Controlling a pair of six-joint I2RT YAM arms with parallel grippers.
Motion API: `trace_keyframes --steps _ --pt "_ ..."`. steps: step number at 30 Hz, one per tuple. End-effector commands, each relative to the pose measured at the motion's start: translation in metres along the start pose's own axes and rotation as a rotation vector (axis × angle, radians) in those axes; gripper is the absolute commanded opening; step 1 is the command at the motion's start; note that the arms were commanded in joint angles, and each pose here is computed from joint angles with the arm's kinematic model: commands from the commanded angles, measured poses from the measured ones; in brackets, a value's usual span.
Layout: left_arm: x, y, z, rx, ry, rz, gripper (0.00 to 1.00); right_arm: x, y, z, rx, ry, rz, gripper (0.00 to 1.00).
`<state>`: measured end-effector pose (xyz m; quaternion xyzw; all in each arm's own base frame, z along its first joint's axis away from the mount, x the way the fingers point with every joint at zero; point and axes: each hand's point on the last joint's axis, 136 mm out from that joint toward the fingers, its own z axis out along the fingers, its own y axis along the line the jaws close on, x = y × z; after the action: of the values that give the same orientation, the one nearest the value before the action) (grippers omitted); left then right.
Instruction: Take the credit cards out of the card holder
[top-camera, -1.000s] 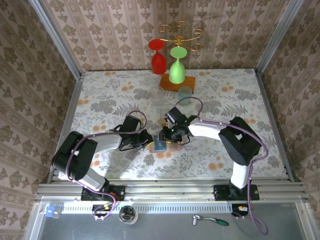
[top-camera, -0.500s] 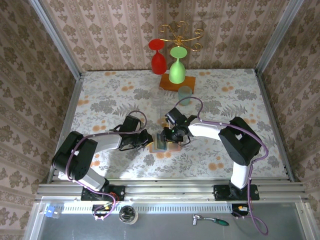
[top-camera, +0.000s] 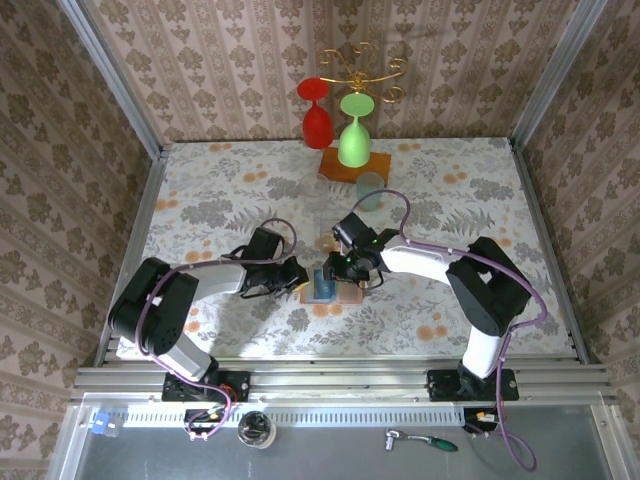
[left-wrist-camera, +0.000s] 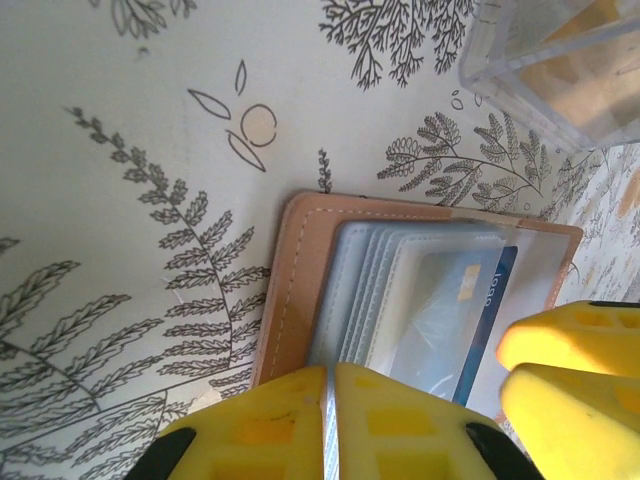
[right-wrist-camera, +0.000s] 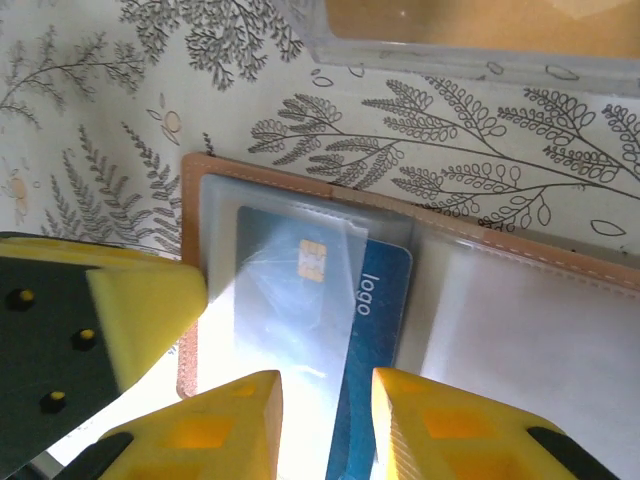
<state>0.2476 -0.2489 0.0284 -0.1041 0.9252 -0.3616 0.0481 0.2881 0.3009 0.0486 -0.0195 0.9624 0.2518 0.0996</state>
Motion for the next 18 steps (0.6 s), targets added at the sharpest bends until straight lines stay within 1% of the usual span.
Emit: trace_keyframes --steps 1,13,18 --pt "-0.003 0.002 0.000 -0.022 0.009 0.004 0.12 0.001 -0.003 -0.009 0.031 -0.013 -0.021 0.32" --pt "-0.003 -0.014 -0.018 0.005 -0.026 0.029 0.13 0.005 0.000 -0.004 -0.020 -0.009 0.010 0.31" --pt "0.000 -0.025 -0.018 0.038 -0.016 0.052 0.10 0.007 0.003 0.000 -0.051 0.000 0.028 0.32"
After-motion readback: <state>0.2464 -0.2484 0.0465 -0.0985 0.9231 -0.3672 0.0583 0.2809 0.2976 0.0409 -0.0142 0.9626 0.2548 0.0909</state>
